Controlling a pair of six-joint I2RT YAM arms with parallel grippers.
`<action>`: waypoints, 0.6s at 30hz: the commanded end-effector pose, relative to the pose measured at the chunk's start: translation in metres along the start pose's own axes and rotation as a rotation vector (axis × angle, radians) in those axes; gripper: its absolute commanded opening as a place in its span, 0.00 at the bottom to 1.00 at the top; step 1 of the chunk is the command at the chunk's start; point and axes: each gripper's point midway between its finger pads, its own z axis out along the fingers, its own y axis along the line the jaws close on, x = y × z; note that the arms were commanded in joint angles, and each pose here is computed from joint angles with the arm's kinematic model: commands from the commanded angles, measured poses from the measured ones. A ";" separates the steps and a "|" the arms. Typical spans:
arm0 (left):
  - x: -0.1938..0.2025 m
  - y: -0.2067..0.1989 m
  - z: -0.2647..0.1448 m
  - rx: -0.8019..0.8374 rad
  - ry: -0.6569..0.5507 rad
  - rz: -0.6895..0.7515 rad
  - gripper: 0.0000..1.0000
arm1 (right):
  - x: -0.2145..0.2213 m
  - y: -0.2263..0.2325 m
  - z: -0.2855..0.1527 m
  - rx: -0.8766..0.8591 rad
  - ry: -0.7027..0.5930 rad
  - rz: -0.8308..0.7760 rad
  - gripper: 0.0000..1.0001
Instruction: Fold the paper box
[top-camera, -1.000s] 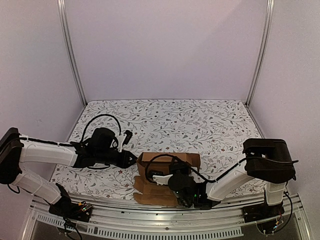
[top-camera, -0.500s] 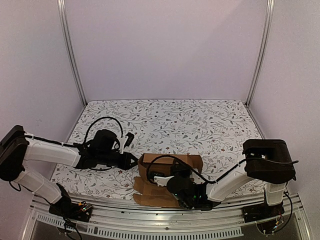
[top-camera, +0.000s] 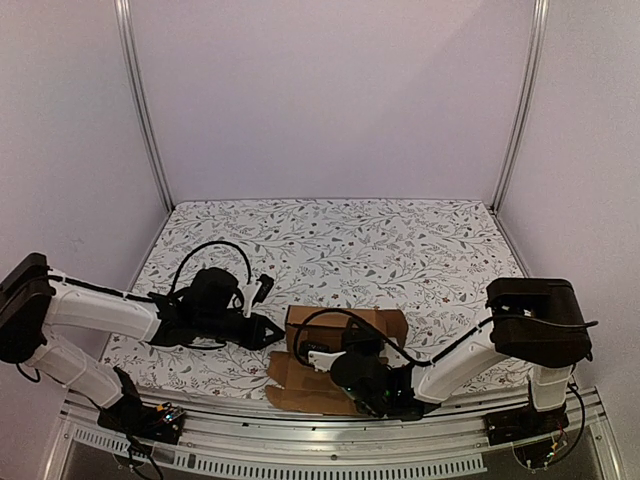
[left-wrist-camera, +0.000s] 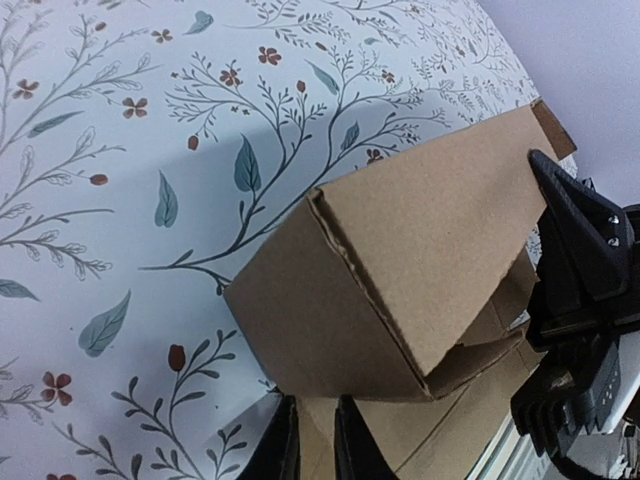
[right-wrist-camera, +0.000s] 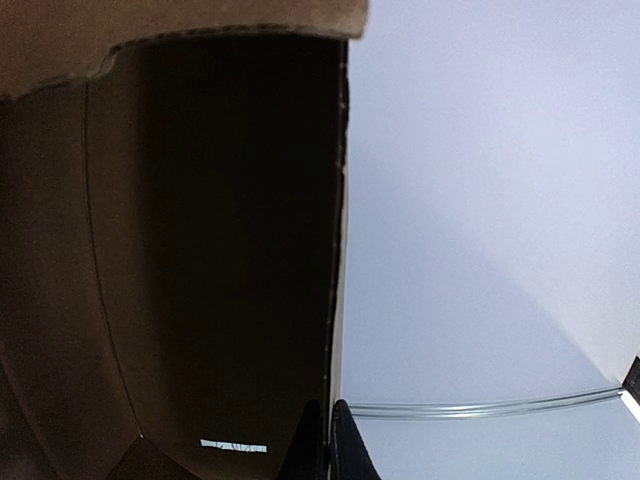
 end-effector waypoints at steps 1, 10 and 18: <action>0.009 -0.001 -0.003 -0.019 -0.003 0.012 0.14 | 0.002 0.013 -0.003 -0.043 -0.016 -0.054 0.00; 0.002 -0.004 0.004 -0.028 -0.056 0.084 0.21 | 0.001 0.010 -0.004 -0.058 -0.013 -0.038 0.00; -0.007 -0.003 0.011 -0.048 -0.085 0.131 0.26 | 0.002 0.009 -0.005 -0.078 -0.010 -0.007 0.00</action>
